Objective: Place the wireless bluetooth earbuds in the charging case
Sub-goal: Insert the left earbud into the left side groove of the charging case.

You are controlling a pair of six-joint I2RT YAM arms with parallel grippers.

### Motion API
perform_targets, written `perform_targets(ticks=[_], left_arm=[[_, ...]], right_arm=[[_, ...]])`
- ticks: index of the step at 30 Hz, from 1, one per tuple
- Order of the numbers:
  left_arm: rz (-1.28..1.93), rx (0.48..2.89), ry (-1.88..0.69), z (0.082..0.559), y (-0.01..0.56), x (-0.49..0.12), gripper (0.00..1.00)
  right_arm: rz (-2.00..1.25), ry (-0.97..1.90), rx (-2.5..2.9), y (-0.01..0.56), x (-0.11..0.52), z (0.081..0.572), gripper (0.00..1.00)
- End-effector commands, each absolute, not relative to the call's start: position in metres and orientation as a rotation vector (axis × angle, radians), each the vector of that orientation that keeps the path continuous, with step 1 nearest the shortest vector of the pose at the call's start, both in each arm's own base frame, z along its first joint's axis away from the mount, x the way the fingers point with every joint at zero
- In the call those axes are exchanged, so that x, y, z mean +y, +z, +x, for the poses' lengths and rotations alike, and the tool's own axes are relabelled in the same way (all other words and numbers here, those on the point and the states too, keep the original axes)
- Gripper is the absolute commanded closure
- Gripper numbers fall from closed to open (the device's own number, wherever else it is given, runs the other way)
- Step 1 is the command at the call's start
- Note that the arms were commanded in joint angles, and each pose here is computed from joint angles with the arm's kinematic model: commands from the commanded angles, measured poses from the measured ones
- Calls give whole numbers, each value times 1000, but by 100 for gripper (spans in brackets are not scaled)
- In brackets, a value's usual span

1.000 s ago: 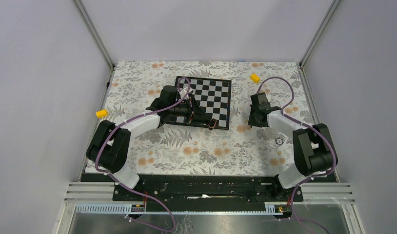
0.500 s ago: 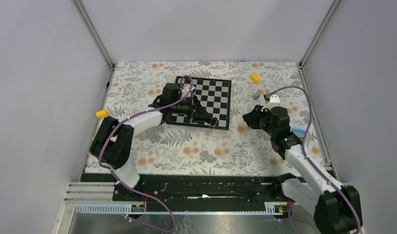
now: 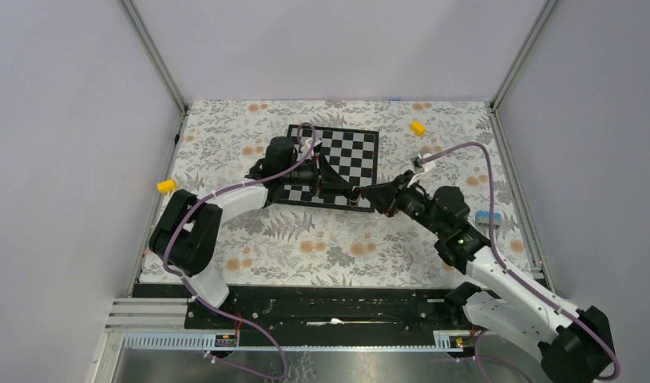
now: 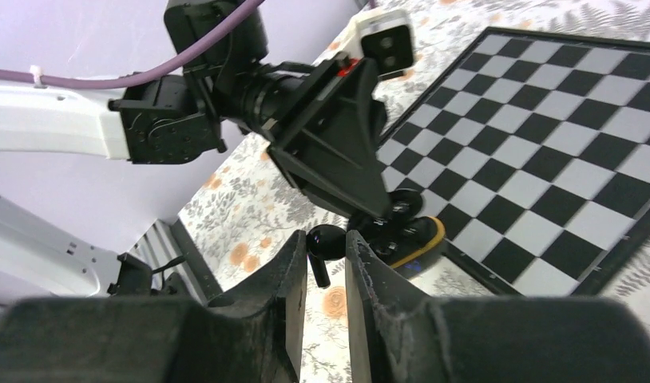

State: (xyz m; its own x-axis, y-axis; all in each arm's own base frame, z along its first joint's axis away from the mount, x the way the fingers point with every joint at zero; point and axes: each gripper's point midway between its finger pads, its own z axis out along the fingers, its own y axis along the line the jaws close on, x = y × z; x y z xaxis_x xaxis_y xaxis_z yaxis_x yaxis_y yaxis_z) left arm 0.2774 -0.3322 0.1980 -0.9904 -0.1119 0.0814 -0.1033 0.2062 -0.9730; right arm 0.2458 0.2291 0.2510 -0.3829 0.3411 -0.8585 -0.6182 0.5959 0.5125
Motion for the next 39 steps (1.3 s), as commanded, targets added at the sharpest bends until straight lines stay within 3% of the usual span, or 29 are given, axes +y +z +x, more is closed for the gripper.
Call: perform_targets(ticks=[1,12,22,39], left_arm=[[-138,2306,-2048,275,232,-335,100],[-86,2239,-2218,261,257,-333,100],[124,2303,-2213,250,256,-333,100],[-96,2236,-2379,251,266,-331,100]], right_arm=[[-266,1081,1571,287,257,249,77],[-294,995,1560,292,260,253,76],[-275,981,1534,294,255,254,77],[-250,1056,1487,293,258,249,80]])
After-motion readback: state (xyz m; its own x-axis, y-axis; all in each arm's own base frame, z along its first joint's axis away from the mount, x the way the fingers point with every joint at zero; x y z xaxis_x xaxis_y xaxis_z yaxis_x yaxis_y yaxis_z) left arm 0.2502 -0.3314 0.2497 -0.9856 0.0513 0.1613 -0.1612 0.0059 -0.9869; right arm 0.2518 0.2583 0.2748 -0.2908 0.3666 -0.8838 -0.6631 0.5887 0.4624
